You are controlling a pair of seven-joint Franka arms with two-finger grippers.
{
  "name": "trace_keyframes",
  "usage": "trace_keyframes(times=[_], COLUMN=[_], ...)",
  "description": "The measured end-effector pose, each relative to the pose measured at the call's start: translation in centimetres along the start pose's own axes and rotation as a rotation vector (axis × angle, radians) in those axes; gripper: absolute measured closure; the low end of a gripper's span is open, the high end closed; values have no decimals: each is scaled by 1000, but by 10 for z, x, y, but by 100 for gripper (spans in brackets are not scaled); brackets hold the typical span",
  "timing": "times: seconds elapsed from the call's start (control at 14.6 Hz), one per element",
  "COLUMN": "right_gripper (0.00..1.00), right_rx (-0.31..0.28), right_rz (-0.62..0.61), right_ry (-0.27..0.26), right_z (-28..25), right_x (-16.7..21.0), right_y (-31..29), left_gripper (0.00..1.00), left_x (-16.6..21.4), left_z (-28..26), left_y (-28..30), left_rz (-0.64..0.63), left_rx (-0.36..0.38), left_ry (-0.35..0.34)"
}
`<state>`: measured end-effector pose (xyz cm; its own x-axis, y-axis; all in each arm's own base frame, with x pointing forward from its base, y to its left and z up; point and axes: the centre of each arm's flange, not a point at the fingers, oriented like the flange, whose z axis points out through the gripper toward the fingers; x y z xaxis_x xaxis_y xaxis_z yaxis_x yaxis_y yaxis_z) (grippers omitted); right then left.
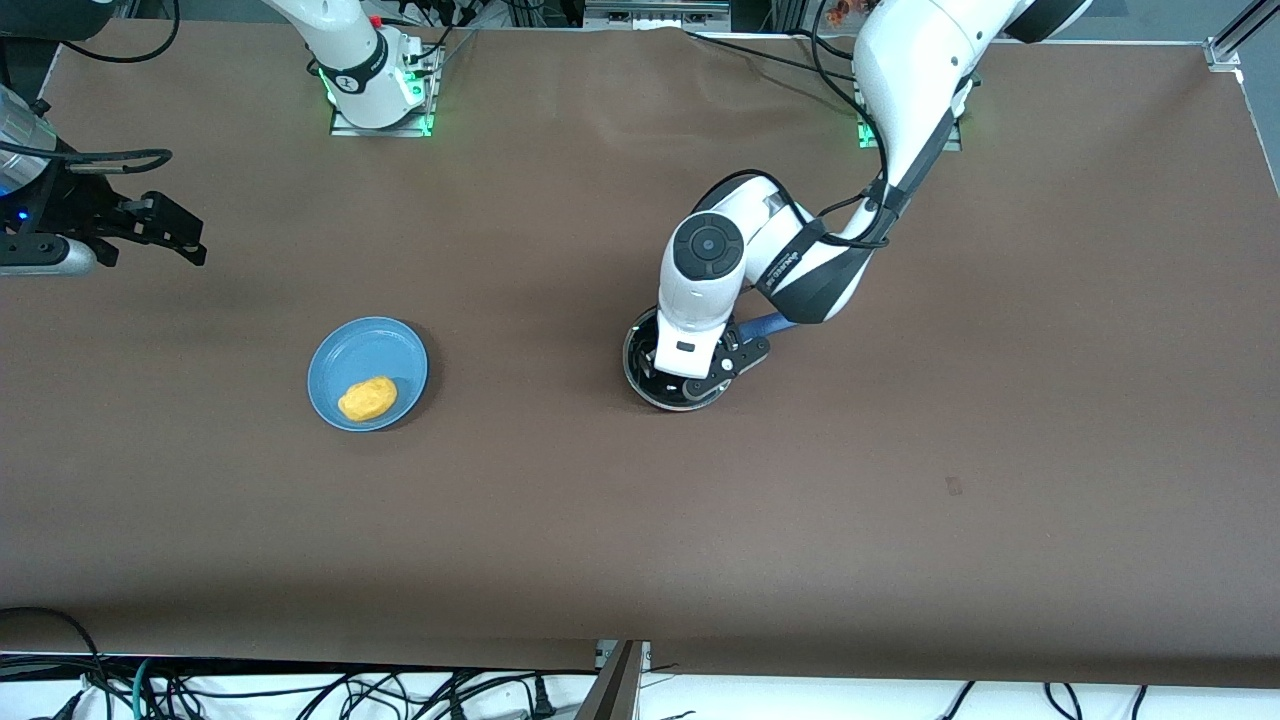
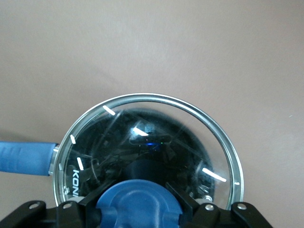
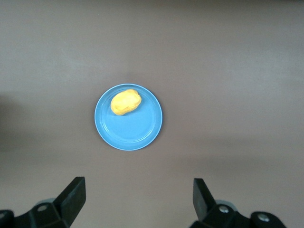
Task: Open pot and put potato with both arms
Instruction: 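Lift the lid off the saucepan while the right gripper reaches the potato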
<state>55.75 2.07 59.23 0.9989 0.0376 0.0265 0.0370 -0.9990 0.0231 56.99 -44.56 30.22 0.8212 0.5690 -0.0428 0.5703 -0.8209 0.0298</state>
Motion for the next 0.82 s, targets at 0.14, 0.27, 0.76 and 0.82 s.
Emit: trace_keyframes(times=[0.14, 0.27, 0.76, 0.82], right_gripper=[0, 0, 0, 0], right_rx=[0, 0, -13, -28], right_rz=[0, 0, -3, -7], right_ry=[0, 0, -56, -86], right_z=[0, 0, 27, 45], right_x=[0, 0, 9, 16], right_y=[0, 0, -1, -2], left_gripper=[52, 52, 53, 53], left_x=[12, 27, 94, 104], left_z=[-20, -42, -128, -141], left_y=[-2, -8, -65, -76], left_rz=[-9, 0, 156, 182], left_rx=[-25, -38, -9, -2], left_ry=[16, 30, -37, -39])
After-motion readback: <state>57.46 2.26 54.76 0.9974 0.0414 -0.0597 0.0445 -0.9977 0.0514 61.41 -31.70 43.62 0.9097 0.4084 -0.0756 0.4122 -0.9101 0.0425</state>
